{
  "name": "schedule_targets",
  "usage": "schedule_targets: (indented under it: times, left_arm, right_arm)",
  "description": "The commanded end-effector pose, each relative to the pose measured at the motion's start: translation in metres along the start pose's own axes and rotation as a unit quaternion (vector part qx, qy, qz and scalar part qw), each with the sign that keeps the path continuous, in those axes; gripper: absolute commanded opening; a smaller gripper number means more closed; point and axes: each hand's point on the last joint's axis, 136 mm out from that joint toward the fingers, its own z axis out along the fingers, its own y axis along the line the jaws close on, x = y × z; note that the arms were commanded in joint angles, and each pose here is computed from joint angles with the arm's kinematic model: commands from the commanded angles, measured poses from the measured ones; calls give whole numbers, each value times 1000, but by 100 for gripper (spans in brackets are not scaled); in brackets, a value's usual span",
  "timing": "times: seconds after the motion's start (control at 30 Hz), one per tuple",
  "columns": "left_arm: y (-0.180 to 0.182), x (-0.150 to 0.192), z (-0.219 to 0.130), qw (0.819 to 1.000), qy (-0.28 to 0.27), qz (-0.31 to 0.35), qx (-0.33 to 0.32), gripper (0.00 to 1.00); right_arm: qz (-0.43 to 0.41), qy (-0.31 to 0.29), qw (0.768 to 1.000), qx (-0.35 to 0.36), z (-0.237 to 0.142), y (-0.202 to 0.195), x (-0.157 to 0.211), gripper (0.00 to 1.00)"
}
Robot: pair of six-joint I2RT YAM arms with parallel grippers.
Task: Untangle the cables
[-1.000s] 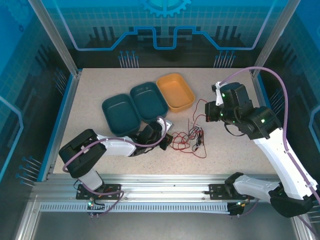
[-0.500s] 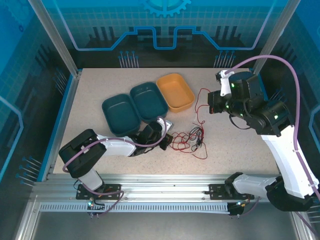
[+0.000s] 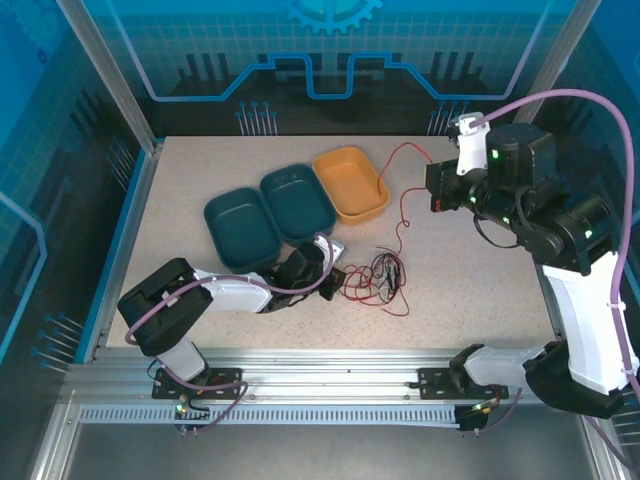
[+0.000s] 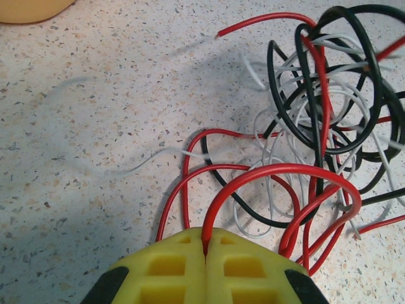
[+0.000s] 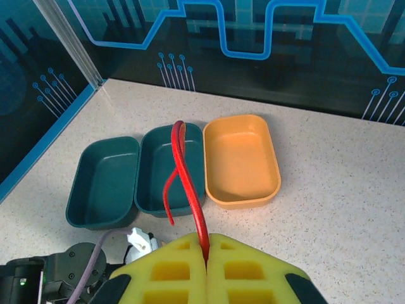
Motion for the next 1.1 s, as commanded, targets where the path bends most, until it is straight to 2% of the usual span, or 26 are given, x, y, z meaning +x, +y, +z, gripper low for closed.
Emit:
schedule_targets:
  times: [0.0,0.37,0.5,0.63,0.73,0.83,1.07]
  left_arm:
    - [0,1,-8,1000,-3,16,-6,0]
    - [1,1,-12,1000,-5,16,-8,0]
    - [0,0,-13,1000,-8,13,-6,0]
    - [-2,-5,-17,1000,-15,9,-3,16]
    - [-7,-11,-24,1000,-24,9,6,35]
    - [-10,-18,-34,999,-32,7,10,55]
    - [-9,-35,-69,998,-67,13,-6,87]
  right_arm:
    - [-17,-6,1000,10,-11,-4,-5,0]
    - [-40,-77,996,12,-50,-4,-47,0]
    - [-43,-100,994,7,-51,-1,-58,0]
    - [-48,-96,994,8,-33,2,-61,0]
    - [-52,-97,994,19,-11,2,-67,0]
    - [-59,-95,993,36,16,0,-74,0]
    - [-79,-113,988,71,87,-6,-105,0]
